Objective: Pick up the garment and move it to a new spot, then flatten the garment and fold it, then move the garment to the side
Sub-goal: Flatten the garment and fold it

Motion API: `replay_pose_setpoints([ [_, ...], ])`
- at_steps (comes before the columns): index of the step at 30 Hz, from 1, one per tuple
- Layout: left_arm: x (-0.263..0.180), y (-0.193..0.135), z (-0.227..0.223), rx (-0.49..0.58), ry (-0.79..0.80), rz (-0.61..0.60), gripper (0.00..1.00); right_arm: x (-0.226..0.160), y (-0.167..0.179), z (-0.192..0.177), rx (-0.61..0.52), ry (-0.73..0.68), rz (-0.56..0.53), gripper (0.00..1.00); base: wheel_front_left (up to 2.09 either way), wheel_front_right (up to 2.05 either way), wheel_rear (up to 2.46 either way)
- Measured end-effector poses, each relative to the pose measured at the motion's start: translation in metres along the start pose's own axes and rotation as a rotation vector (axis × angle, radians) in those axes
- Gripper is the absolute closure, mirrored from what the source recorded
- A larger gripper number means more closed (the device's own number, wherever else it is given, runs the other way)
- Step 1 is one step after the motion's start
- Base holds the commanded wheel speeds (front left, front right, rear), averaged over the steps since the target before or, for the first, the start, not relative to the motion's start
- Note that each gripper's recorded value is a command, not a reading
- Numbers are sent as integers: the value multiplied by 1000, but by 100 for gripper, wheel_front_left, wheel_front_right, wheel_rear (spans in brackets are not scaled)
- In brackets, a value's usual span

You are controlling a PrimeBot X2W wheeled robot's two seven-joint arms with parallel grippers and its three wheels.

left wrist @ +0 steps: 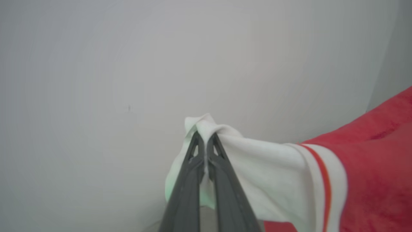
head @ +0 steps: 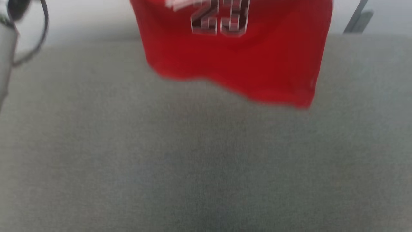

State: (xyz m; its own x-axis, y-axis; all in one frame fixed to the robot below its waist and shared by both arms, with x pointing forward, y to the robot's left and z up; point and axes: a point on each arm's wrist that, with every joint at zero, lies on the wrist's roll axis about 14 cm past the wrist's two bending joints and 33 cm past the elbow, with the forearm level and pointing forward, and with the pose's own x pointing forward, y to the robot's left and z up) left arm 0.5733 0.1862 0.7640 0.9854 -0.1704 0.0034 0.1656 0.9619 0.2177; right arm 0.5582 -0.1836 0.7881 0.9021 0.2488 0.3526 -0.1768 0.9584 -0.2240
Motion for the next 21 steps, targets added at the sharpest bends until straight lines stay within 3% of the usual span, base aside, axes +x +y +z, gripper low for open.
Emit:
replay_pose_setpoints([
  [7,58,6,17,20,-218,51,100,44,-21,-28,-171,-137,-53,100,0,0,0],
  [11,86,6,5,37,-317,71,100,62,-23,-65,-252,-117,-58,100,0,0,0],
  [17,111,4,-50,32,-281,80,100,74,7,-125,-258,-35,0,100,0,0,0],
  [21,108,6,-105,15,-153,74,100,55,34,-187,-197,108,60,100,0,0,0],
])
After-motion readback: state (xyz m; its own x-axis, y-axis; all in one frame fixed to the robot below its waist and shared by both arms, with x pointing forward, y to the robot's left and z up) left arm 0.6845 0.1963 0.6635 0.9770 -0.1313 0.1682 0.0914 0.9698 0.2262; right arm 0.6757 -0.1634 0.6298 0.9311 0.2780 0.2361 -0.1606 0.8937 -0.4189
